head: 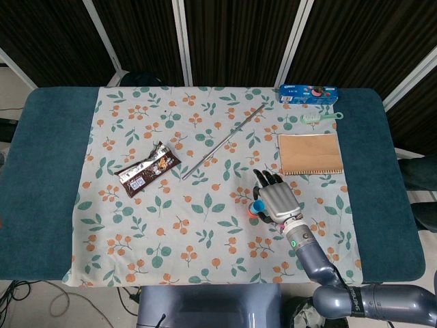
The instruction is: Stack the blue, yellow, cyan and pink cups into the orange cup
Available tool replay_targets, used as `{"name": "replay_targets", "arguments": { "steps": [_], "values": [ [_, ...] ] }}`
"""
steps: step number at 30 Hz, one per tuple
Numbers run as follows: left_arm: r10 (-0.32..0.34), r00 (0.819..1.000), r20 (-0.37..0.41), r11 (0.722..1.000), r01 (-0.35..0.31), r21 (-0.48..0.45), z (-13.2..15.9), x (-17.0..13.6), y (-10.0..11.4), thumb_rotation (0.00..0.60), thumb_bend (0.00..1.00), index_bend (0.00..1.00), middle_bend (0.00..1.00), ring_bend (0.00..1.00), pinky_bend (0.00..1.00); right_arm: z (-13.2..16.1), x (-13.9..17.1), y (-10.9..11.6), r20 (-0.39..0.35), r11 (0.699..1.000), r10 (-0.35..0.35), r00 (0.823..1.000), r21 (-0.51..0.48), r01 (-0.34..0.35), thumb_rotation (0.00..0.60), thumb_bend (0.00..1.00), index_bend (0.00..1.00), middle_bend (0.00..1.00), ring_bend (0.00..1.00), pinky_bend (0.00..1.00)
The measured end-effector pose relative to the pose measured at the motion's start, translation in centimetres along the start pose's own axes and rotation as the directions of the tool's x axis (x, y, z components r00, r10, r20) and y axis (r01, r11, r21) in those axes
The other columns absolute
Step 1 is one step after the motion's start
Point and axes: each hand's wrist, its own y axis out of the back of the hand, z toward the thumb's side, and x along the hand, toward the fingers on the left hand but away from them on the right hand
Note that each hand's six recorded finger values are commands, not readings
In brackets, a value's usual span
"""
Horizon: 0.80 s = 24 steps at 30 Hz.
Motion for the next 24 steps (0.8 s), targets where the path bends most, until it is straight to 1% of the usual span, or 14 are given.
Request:
{"name": "replay_targets", "arguments": {
  "steps": [1, 3, 5, 7, 9, 10, 16, 21, 24],
  "values": [
    [0.0, 1.0, 0.0, 1.0, 0.0, 0.0, 0.0, 0.0, 0.0, 0.6, 0.39, 0.13, 0.03, 0.0, 0.05, 0.0, 0.0, -0.1, 0.001, 1.0, 0.001, 1.0, 0.001, -0.001, 0.6, 0.4, 0.49, 0.0, 0.07, 0.16],
    [0.001, 1.0, -0.001, 1.0, -0.001, -0.001, 0.0, 0.0, 0.0, 0.6, 0.39, 0.13, 0.03, 0.0, 0.05, -0.2, -0.1, -0.2, 0.005, 1.0, 0.005, 1.0, 0.001, -0.005, 0.6, 0.4, 0.42, 0.0, 0.07, 0.16],
    [0.001, 1.0, -0.001, 1.0, -0.001, -0.002, 0.0, 0.0, 0.0, 0.6, 0.39, 0.13, 0.03, 0.0, 0.06, -0.3, -0.2, -0.4, 0.009, 1.0, 0.012, 1.0, 0.001, -0.012, 0.6, 0.4, 0.27, 0.0, 0.07, 0.16],
    [0.0, 1.0, -0.001, 1.0, 0.0, -0.002, 0.0, 0.0, 0.0, 0.6, 0.39, 0.13, 0.03, 0.0, 0.06, -0.3, -0.2, -0.7, 0.011, 1.0, 0.02, 1.0, 0.003, -0.02, 0.6, 0.4, 0.15, 0.0, 0.07, 0.16],
    [-0.001, 1.0, -0.001, 1.0, 0.001, -0.001, 0.0, 0.0, 0.0, 0.6, 0.39, 0.13, 0.03, 0.0, 0.06, -0.4, -0.1, -1.0, 0.012, 0.999, 0.034, 0.999, 0.005, -0.034, 0.6, 0.4, 0.09, 0.0, 0.07, 0.16],
    [-0.001, 1.0, -0.001, 1.0, 0.001, -0.001, 0.0, 0.0, 0.0, 0.6, 0.39, 0.13, 0.03, 0.0, 0.06, -0.5, -0.1, -1.2, 0.012, 0.999, 0.039, 0.999, 0.007, -0.039, 0.6, 0.4, 0.07, 0.0, 0.07, 0.16],
    [-0.001, 1.0, -0.002, 1.0, 0.001, -0.003, 0.0, 0.0, 0.0, 0.6, 0.39, 0.13, 0.03, 0.0, 0.06, -0.6, 0.0, -1.0, 0.013, 0.999, 0.039, 0.999, 0.006, -0.039, 0.6, 0.4, 0.06, 0.0, 0.07, 0.16],
    [-0.002, 1.0, -0.002, 1.0, 0.002, -0.002, 0.0, 0.0, 0.0, 0.6, 0.39, 0.13, 0.03, 0.0, 0.06, -0.7, 0.8, 0.1, 0.008, 1.0, 0.016, 1.0, 0.01, -0.016, 0.6, 0.4, 0.15, 0.0, 0.07, 0.16],
    [-0.001, 1.0, -0.001, 1.0, 0.001, -0.003, 0.0, 0.0, 0.0, 0.6, 0.39, 0.13, 0.03, 0.0, 0.06, -1.2, 1.9, 0.9, 0.013, 1.0, -0.001, 1.0, 0.011, 0.001, 0.6, 0.4, 0.19, 0.0, 0.07, 0.16]
  ]
}}
